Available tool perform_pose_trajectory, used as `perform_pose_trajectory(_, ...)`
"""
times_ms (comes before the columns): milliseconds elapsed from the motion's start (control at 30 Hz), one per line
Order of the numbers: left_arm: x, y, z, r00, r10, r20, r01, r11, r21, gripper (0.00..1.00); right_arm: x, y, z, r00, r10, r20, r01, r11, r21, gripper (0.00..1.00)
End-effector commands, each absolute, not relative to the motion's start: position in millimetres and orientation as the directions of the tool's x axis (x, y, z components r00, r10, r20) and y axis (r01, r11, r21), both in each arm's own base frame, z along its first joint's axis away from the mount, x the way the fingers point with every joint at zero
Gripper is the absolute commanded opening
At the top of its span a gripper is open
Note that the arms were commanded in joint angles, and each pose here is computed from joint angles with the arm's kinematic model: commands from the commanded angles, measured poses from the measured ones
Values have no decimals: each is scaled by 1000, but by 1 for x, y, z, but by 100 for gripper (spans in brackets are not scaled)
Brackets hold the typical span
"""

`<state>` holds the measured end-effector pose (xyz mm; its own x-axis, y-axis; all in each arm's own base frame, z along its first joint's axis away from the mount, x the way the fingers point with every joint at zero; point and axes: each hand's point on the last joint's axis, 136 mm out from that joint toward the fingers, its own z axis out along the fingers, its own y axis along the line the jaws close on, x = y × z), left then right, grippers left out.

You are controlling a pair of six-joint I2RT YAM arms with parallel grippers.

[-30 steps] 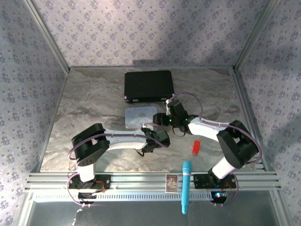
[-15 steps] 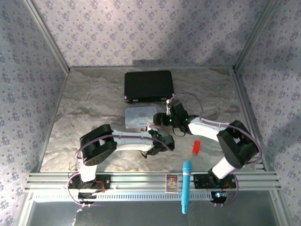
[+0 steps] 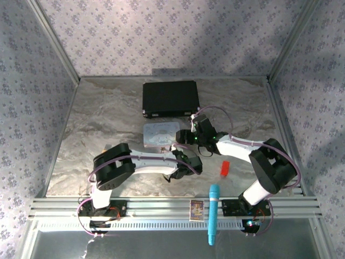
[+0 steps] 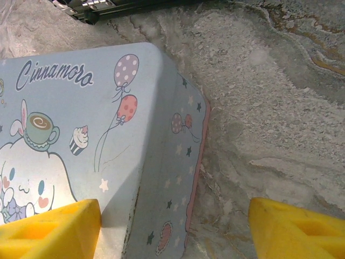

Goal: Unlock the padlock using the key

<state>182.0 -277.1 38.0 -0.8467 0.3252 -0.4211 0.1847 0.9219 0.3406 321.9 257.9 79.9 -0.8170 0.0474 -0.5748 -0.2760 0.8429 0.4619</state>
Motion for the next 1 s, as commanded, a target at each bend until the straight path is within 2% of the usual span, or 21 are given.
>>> perform_pose_trajectory(0, 182, -275, 68, -829, 288, -480, 176, 948, 265, 40, 305, 238, 58, -865, -23, -501, -255, 881, 399, 73)
perform_pose_trajectory(233, 192, -260, 85, -841, 175, -513, 137, 984, 111, 47, 317, 245, 102, -812, -42, -582, -328, 858, 396, 78)
perform_pose_trajectory(300, 194, -256, 90, -835, 145, -530, 131, 989, 64, 57, 317, 243, 116, -790, -27, -613, -339, 852, 399, 85)
perform_pose_trajectory(367, 195, -253, 97, -825, 109, -554, 130, 991, 1, 68, 313, 240, 127, -778, -7, -628, -339, 847, 410, 99)
perform_pose_trajectory(567, 195, -253, 115, -814, -72, -576, 149, 933, -328, 99, 283, 242, 151, -739, -12, -673, -416, 794, 443, 99)
perform_pose_trajectory(667, 196, -248, 124, -811, -200, -550, 139, 847, -513, 100, 261, 250, 152, -736, -56, -675, -468, 762, 448, 99)
perform_pose_trajectory(733, 200, -237, 128, -801, -280, -530, 107, 803, -586, 100, 248, 261, 146, -746, -82, -661, -486, 746, 455, 99)
perform_pose_trajectory(867, 204, -208, 127, -782, -338, -524, 48, 805, -591, 100, 225, 295, 126, -740, -173, -650, -543, 724, 425, 98)
perform_pose_trajectory(967, 204, -196, 126, -783, -339, -522, 21, 824, -567, 100, 216, 319, 103, -747, -218, -628, -559, 717, 416, 91)
